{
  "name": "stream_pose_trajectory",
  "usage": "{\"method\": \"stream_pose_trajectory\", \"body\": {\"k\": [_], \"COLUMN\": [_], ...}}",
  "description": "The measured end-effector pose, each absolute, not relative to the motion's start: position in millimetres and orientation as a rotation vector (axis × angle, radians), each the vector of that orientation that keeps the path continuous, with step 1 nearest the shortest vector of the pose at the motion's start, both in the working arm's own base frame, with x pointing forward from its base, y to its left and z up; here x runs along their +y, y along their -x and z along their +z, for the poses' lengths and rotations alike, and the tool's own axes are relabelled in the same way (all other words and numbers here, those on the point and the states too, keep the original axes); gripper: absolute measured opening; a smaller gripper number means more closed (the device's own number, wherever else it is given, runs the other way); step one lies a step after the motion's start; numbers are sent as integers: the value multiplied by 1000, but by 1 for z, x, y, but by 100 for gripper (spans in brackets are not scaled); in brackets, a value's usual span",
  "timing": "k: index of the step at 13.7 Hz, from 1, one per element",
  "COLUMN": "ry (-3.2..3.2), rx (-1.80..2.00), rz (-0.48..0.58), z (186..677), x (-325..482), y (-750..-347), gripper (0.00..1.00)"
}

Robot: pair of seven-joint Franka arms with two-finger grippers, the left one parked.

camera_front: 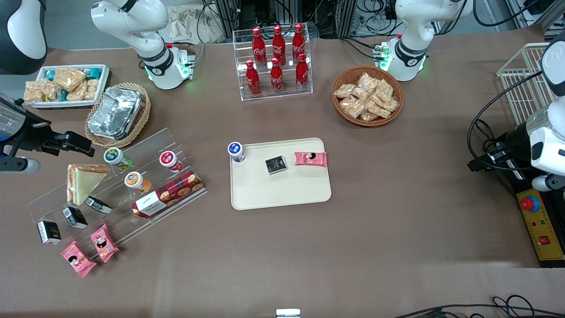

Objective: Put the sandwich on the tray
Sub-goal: 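Move the right gripper over the wrapped sandwich on the acrylic rack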

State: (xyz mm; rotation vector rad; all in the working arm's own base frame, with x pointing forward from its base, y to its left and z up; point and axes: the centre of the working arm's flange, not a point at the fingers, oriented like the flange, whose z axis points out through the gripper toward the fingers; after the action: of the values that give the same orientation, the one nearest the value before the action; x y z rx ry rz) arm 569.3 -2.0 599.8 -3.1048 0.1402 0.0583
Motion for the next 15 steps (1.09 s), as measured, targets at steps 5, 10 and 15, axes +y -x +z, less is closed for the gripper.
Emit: {"method": "stream_pose_trajectory", "body": {"k": [5, 10, 15], "ry": [3109, 3157, 3011], "rx": [164, 326, 1060], "rz": [65, 71, 104], "z": [598, 595, 578], "x": [-10, -39, -68], "y": [-571, -570, -574], "gripper": [100, 100, 100]}}
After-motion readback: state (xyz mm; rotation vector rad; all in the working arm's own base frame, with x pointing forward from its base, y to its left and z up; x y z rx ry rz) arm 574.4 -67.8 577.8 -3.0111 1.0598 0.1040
